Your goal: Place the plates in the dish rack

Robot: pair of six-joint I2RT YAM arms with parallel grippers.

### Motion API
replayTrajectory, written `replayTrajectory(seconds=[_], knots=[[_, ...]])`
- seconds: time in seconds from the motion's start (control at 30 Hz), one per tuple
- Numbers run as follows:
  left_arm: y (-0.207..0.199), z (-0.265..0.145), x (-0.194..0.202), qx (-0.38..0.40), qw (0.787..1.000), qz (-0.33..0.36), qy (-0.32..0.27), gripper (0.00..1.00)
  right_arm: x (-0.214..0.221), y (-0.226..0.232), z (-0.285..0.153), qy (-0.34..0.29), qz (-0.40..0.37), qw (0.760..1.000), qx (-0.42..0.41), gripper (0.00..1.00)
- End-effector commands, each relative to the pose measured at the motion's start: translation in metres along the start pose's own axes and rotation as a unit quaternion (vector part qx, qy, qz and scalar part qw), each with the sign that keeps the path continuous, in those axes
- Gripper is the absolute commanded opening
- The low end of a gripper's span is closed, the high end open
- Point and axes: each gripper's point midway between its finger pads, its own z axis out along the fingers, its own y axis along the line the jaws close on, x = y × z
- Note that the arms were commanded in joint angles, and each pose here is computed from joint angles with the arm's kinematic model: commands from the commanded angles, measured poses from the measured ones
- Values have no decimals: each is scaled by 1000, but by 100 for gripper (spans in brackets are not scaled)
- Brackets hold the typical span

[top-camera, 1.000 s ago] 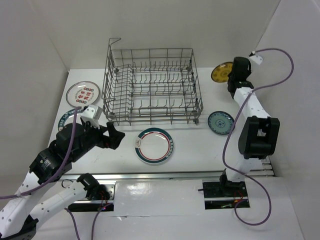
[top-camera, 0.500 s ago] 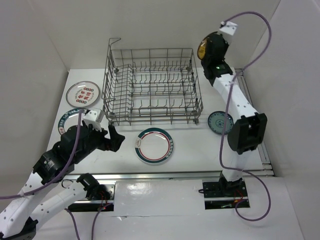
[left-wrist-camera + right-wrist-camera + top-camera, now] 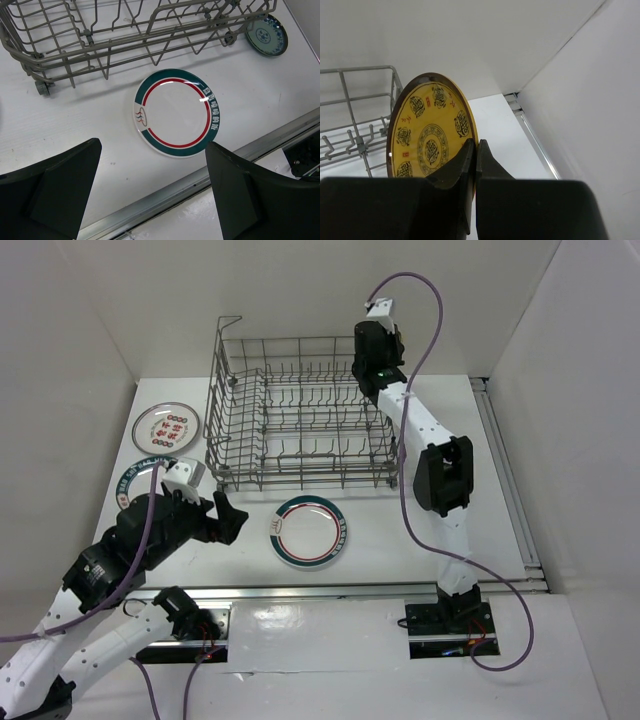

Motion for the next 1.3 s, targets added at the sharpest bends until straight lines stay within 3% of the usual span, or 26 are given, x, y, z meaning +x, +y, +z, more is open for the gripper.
replayTrajectory(seconds=[0.0,0.6,0.9,1.27], knots=[[-5,2,-8,8,1000,-11,-16,99,-27,-18,-2,-21,22,999,25,0],[-5,2,-8,10,1000,-11,-20,99,-36,17,-12,-50,33,998,-1,0],[-7,-5,-11,20,999,-14,-33,99,-24,37,-7,-59,-11,998,-11,0],[-8,-6,-10,24,999,-13,-31,99,-27,25,11,-63,-14,998,-13,0]])
